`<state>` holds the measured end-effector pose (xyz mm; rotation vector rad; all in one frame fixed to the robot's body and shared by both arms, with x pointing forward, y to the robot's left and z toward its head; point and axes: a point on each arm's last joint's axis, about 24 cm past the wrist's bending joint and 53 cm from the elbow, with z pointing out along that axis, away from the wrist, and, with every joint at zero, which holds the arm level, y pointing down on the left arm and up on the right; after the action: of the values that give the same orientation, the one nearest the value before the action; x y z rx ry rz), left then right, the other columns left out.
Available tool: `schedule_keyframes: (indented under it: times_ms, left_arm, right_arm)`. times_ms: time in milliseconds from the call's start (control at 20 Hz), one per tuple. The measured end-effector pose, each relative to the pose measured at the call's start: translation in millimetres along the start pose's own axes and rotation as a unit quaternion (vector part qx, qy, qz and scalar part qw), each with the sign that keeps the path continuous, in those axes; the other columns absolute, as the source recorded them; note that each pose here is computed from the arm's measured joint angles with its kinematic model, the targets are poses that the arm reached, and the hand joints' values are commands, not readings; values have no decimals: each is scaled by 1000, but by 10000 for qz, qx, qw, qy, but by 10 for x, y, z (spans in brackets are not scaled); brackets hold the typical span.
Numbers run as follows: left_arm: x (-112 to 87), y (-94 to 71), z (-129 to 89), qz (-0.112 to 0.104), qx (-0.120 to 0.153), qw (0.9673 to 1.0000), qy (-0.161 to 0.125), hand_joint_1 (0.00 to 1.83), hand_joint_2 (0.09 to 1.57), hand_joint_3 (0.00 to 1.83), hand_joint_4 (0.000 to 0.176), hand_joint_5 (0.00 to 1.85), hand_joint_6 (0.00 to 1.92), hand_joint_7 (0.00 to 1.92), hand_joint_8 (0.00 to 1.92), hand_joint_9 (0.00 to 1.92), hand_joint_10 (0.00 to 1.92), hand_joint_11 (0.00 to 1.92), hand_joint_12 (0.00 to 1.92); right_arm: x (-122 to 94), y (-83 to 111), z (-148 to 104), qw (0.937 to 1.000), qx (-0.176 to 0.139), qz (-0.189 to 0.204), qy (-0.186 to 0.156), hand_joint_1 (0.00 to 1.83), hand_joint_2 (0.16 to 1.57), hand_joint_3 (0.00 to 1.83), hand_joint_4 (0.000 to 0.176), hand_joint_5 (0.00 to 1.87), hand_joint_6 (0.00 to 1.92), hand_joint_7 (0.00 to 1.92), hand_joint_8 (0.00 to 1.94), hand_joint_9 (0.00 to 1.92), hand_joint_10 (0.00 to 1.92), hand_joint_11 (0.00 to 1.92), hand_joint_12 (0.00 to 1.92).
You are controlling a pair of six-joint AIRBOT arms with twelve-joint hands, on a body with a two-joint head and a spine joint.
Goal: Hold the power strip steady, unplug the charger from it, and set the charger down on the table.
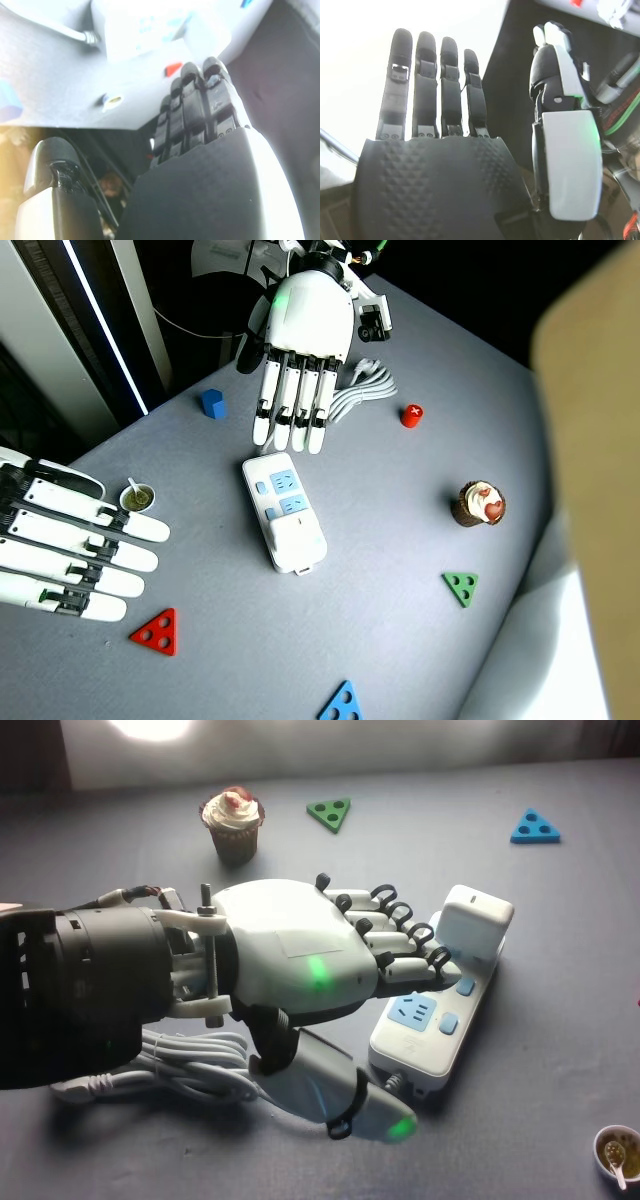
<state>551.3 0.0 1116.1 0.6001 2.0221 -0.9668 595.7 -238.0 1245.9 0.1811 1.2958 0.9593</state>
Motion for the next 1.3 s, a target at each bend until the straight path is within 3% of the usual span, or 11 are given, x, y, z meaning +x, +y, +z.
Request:
schedule_keyframes:
  times_ms: [500, 700, 1000, 1300]
  left_arm:
    - [55, 74, 35, -1, -254, 9996, 75, 0, 1051, 3, 0, 71, 8, 91, 8, 80, 9, 32, 141]
    - [180, 13, 185, -35, -189, 9996, 216, 0, 1056, 2, 0, 78, 6, 85, 2, 78, 5, 36, 142]
    - [488, 126, 340, -233, -319, 9978, 530, 0, 1056, 1, 0, 81, 7, 97, 9, 92, 10, 45, 145]
    - [527, 144, 485, -214, -283, 9978, 564, 0, 1067, 4, 0, 73, 9, 91, 8, 86, 9, 38, 142]
  right_arm:
    - [165, 65, 190, 9989, 188, 367, 234, 10, 1041, 0, 0, 192, 0, 231, 0, 221, 0, 137, 206]
    - [204, 92, 303, 9976, 263, 600, 237, 82, 1046, 2, 0, 219, 5, 261, 5, 250, 5, 176, 201]
    - [260, -10, 349, 9944, 568, 860, 243, 122, 1034, 0, 0, 227, 6, 266, 5, 255, 6, 205, 173]
    - [356, -16, 492, 9924, 682, 1005, 207, 150, 1036, 0, 0, 225, 4, 269, 4, 257, 3, 203, 159]
